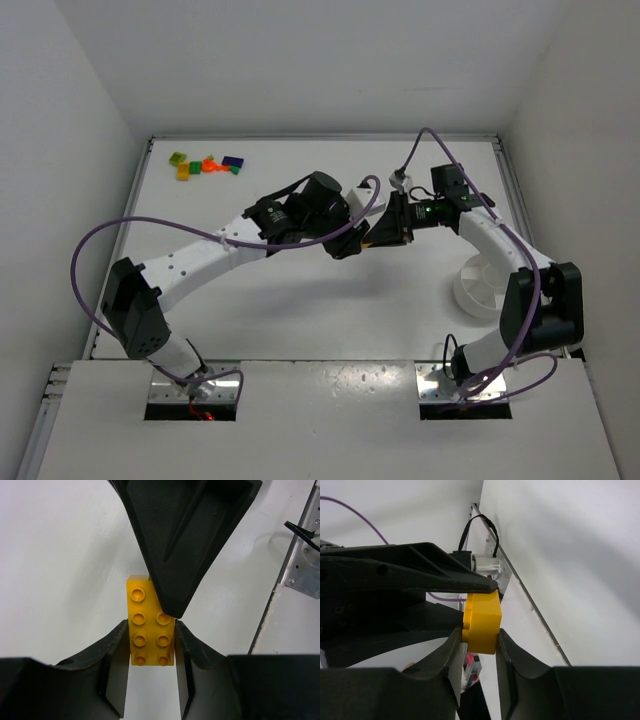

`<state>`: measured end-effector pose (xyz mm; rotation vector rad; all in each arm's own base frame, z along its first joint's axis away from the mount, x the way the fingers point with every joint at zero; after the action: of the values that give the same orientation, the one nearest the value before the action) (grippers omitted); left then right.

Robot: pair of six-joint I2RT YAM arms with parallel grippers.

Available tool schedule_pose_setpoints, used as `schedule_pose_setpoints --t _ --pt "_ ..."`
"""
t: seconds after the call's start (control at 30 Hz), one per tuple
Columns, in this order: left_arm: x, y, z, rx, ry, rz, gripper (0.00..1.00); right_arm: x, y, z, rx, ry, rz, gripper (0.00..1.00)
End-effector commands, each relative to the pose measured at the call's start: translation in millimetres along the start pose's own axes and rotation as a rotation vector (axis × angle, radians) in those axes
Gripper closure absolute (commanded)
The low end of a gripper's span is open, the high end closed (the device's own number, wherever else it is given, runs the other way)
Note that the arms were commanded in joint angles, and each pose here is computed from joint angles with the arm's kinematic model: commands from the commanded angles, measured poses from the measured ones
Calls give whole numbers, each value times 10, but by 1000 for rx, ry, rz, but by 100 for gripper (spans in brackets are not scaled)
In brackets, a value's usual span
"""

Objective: Sort the legos into containers by color

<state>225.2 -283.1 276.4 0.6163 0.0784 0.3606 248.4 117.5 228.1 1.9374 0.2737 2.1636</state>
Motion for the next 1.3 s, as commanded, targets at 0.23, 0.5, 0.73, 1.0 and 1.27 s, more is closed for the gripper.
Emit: schedule_pose_setpoints --t 0.23,0.5,0.73,1.0,1.27 --pt "-119 106 65 -37 -80 -45 20 330 156 82 -46 178 12 100" --pt "182 436 9 -91 7 19 1 407 485 80 -175 369 -316 100" --pt "630 972 -210 -118 149 258 1 404 1024 13 -99 496 -760 100" --pt "1006 1301 -566 -110 291 430 1 202 1581 -484 -115 458 -1151 100" --pt "1241 1369 -917 -121 439 402 1 -51 1656 -687 -187 346 -1255 100"
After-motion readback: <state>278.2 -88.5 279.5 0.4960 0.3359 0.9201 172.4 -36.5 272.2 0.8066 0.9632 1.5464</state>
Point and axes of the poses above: each gripper's point midway between its finger pads, its own y axis back along the fingers, its own x axis along the line the jaws close on, z = x × y, the point moved 10 cm from there along y, back along the fingers, and after that the axes turned 6 degrees about -y, right-handed, at the moved point
